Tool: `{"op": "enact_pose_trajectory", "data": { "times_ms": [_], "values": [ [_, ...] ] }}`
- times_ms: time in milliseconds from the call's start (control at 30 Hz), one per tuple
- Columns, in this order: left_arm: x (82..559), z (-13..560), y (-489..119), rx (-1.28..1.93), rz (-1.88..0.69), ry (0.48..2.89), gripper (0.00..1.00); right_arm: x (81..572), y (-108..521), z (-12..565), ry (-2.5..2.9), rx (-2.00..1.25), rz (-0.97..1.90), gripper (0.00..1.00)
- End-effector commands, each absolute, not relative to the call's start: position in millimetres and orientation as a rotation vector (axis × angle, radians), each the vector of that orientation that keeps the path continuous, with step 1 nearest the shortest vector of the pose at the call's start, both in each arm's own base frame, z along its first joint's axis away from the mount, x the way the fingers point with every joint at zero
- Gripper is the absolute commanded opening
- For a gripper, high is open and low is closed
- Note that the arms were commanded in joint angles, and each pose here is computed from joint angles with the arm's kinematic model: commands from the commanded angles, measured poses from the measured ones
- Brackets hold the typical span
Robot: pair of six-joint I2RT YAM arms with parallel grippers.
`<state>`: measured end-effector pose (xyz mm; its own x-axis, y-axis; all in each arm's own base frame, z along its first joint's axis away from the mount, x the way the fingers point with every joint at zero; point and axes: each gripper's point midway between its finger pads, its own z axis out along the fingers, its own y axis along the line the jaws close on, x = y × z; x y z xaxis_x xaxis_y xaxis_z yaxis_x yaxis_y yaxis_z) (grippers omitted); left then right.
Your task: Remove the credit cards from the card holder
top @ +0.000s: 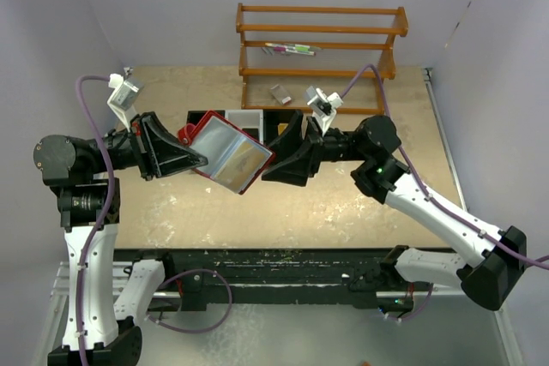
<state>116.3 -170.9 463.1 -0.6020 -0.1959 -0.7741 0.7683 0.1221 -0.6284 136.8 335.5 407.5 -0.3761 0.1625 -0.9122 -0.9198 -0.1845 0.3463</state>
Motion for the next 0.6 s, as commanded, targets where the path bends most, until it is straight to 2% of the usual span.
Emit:
{"op": "enact_pose_trajectory", "data": {
  "times_ms": [0, 133, 400, 567],
  "values": [
    [109.2, 477.2, -171.3, 0.606, -1.545, 1.58, 0.0, 119.8, 325.1, 430.3, 1.098, -1.04, 1.687, 0.6],
    [109.0, 478.3, -171.4, 0.608, -1.544, 1.577, 0.0, 120.1, 326.2, 434.1, 1.095, -1.037, 1.697, 0.55],
    [107.8, 480.3, -171.5, 0.613, -1.542, 1.575, 0.0, 123.6, 328.8, 435.4, 1.097, -1.01, 1.718, 0.27],
    [107.8, 481.0, -171.5, 0.613, -1.541, 1.573, 0.0, 124.5, 328.5, 437.4, 1.104, -0.996, 1.722, 0.27]
  ]
}}
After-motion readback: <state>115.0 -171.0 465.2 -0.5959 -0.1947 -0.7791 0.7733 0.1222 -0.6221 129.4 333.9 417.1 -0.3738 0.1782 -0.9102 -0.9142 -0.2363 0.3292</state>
